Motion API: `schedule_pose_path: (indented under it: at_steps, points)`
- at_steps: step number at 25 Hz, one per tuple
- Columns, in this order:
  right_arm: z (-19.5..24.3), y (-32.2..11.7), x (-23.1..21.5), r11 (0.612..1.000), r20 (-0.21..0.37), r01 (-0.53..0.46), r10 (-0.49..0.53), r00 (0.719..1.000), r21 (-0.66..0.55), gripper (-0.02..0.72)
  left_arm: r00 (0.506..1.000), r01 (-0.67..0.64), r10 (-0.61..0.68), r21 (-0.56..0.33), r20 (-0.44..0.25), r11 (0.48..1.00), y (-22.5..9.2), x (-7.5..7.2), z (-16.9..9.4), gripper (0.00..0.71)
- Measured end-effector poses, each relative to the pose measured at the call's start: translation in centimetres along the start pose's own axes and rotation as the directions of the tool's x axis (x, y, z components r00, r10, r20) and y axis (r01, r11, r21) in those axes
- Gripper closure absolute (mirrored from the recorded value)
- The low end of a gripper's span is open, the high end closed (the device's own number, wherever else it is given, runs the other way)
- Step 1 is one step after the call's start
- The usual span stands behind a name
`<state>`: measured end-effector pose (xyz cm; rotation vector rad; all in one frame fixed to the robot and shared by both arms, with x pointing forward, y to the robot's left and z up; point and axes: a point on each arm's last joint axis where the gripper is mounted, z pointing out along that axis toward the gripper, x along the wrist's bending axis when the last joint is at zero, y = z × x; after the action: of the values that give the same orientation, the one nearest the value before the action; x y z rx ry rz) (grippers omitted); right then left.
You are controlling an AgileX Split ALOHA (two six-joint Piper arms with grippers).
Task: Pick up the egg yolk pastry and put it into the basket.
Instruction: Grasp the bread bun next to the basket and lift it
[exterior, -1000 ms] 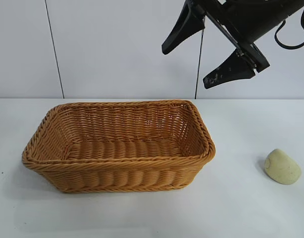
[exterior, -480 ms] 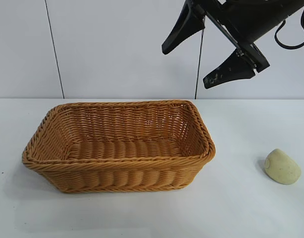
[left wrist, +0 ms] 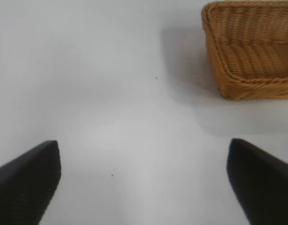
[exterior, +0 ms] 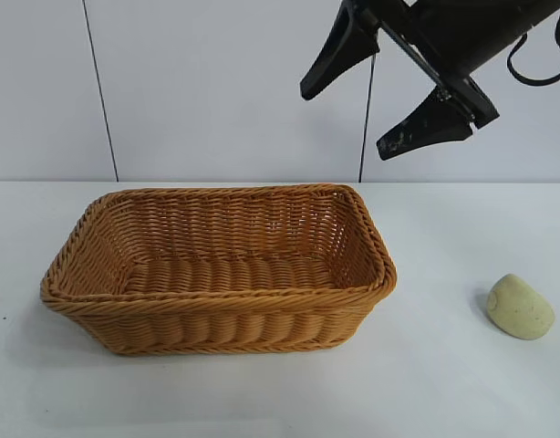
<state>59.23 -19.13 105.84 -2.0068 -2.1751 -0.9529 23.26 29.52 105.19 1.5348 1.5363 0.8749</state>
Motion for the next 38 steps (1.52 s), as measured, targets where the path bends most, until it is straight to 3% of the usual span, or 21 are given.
schedule_pose_path:
  at_steps: [6, 9, 16, 21, 31, 38]
  points:
    - [-1.5, 0.3, -3.4, 0.999, 0.247, -0.014, 0.002, 0.969, 0.047, 0.008, 1.0, 0.0, 0.0, 0.0, 0.001, 1.0, 0.0, 0.0, 0.0, 0.018]
    - [-2.5, 0.2, -5.7, 0.995, 0.312, -0.066, 0.04, 0.949, 0.072, 0.008, 1.0, 0.0, 0.0, 0.0, 0.001, 1.0, 0.0, 0.0, 0.0, 0.018]
    - [-3.2, 0.1, -7.5, 0.99, 0.341, -0.114, 0.079, 0.937, 0.082, 0.008, 1.0, 0.0, 0.0, 0.0, 0.001, 1.0, 0.0, 0.0, 0.0, 0.018]
    - [-1.1, 0.0, -8.5, 0.98, 0.349, -0.142, 0.085, 0.933, 0.143, 0.008, 1.0, 0.0, 0.0, 0.0, 0.001, 1.0, 0.0, 0.0, 0.0, 0.018]
    - [7.1, -1.9, -12.6, 0.903, 0.382, -0.245, 0.1, 0.919, 0.353, 0.008, 1.0, -0.002, 0.002, -0.002, 0.001, 1.0, 0.0, 0.0, 0.0, 0.018]
    - [9.4, -2.9, -14.4, 0.868, 0.441, -0.275, 0.073, 0.894, 0.413, 0.008, 1.0, -0.002, 0.002, -0.003, 0.001, 1.0, 0.0, 0.0, 0.0, 0.018]
